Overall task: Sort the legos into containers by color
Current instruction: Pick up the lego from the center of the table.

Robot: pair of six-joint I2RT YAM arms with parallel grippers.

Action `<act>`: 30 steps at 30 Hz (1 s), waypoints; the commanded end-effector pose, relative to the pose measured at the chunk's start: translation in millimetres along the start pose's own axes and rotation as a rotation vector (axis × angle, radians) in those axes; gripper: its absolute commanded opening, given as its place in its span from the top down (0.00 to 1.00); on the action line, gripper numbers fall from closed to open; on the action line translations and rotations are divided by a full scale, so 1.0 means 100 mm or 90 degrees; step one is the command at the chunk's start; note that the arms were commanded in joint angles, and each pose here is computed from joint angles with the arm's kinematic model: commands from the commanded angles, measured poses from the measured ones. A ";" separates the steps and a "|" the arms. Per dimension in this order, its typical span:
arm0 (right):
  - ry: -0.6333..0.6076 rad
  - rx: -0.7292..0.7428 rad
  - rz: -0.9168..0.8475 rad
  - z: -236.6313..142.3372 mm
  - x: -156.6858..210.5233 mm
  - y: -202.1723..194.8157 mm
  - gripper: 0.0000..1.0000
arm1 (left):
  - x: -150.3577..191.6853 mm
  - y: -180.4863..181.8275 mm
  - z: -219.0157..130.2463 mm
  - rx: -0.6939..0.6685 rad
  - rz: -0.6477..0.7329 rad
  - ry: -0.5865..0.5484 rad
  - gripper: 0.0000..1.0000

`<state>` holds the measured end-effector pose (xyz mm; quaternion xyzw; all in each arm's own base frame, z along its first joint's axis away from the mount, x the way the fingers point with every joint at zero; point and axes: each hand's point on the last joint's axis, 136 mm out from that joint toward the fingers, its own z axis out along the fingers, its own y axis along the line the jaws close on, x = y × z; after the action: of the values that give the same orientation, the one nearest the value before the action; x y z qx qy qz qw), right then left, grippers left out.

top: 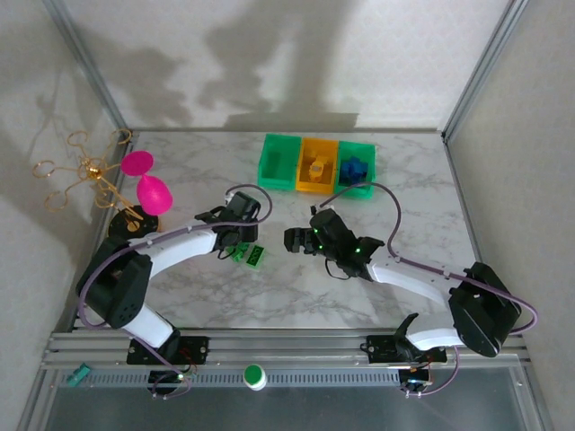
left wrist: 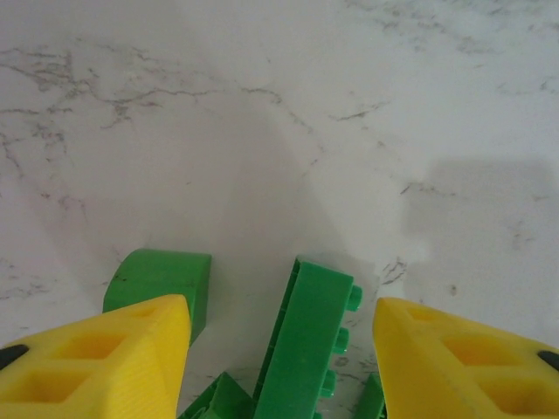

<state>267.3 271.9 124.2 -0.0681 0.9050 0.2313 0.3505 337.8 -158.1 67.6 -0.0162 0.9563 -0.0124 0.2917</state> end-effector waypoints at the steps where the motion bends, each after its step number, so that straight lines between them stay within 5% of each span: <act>1: -0.011 -0.015 0.017 -0.04 0.00 0.06 0.01 | 0.06 0.01 0.07 -0.008 0.022 0.035 0.45; 15: -0.010 -0.004 0.015 -0.01 0.00 0.05 0.01 | 0.19 -0.08 0.27 0.000 0.031 0.077 0.62; 30: -0.004 0.005 0.011 0.04 0.03 0.02 0.01 | 0.28 -0.10 0.37 -0.013 0.032 0.095 0.53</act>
<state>265.3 273.7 120.8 -0.0610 0.9068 0.2332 0.3459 336.8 -171.8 26.3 0.0067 0.9733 -0.0087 0.2291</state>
